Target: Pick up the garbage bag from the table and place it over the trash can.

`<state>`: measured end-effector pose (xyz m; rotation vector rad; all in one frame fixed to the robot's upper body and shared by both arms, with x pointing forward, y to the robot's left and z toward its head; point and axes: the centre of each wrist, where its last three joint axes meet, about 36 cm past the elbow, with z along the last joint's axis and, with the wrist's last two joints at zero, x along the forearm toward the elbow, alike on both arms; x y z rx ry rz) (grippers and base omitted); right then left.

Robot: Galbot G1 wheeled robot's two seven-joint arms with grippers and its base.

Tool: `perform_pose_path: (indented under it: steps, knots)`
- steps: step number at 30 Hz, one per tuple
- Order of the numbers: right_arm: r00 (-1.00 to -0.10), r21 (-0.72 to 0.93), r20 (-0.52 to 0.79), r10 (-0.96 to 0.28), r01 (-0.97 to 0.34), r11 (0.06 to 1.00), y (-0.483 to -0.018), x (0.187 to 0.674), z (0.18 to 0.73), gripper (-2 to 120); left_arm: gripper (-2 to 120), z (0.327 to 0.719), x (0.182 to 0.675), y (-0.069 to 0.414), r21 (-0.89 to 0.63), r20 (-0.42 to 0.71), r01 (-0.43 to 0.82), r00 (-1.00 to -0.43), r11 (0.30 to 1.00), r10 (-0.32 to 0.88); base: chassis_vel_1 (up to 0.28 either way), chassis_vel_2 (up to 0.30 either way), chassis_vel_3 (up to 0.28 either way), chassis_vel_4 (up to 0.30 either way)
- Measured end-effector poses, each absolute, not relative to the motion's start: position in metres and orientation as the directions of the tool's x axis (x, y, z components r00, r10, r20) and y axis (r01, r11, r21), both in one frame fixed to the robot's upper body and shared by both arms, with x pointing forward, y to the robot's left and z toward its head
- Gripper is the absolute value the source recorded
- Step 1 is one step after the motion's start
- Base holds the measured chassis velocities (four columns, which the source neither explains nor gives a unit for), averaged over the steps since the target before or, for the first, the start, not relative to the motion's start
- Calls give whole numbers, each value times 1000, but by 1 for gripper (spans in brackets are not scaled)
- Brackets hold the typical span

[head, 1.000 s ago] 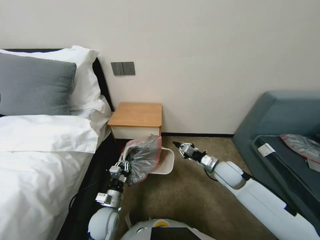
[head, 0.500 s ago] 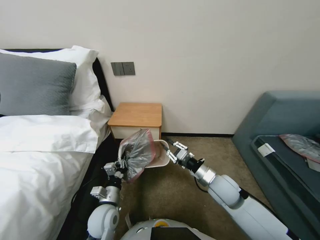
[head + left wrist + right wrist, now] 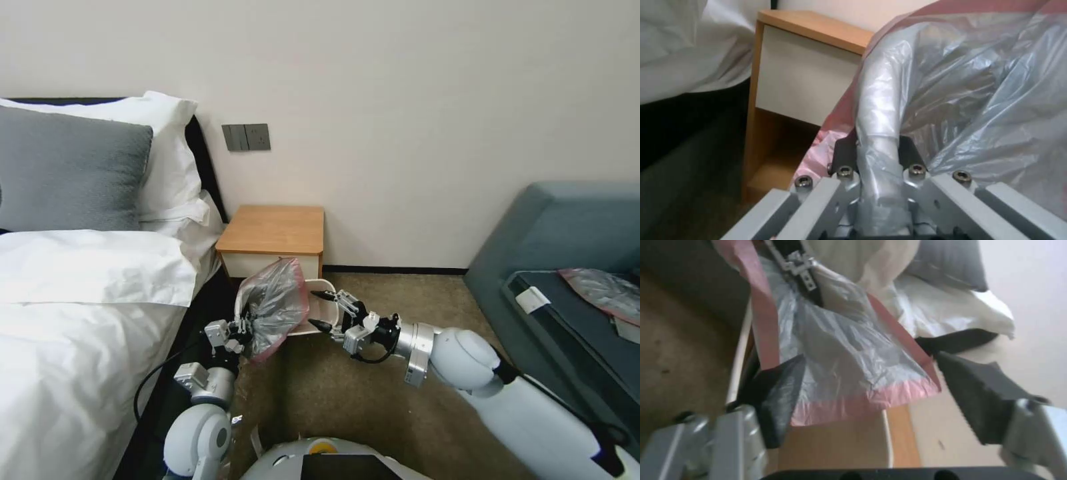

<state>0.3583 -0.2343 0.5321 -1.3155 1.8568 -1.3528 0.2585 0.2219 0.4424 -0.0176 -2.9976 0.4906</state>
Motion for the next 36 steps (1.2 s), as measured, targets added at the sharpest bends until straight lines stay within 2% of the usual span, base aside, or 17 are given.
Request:
perform_pose_path:
  steps: [4, 10, 22, 33, 34, 36]
  knots:
    - [-394, -903, 199, -897, -429, -12, -237, 365, 539, 88, 4, 441, 258, 219, -294, 83, 6, -996, 956, 32, 0, 0, 0, 0]
    - [-386, -898, 232, -893, -438, -44, -238, 375, 544, 91, 4, 439, 258, 216, -253, 49, 31, -998, 967, 45, 0, 0, 0, 0]
    - [-370, -878, 276, -887, -473, -76, -233, 386, 533, 91, 4, 437, 258, 207, -254, -26, 100, -995, 962, 97, 0, 0, 0, 0]
    - [-364, -883, 281, -888, -461, -91, -223, 394, 528, 89, 4, 436, 256, 201, -215, -43, 120, -993, 969, 113, 0, 0, 0, 0]
    - [-364, -884, 281, -888, -458, -92, -222, 395, 528, 89, 4, 436, 256, 200, -215, -43, 121, -992, 969, 115, 0, 0, 0, 0]
    - [-363, -888, 277, -890, -450, -93, -217, 397, 526, 80, 4, 437, 255, 199, -216, -45, 123, -992, 969, 116, 0, 0, 0, 0]
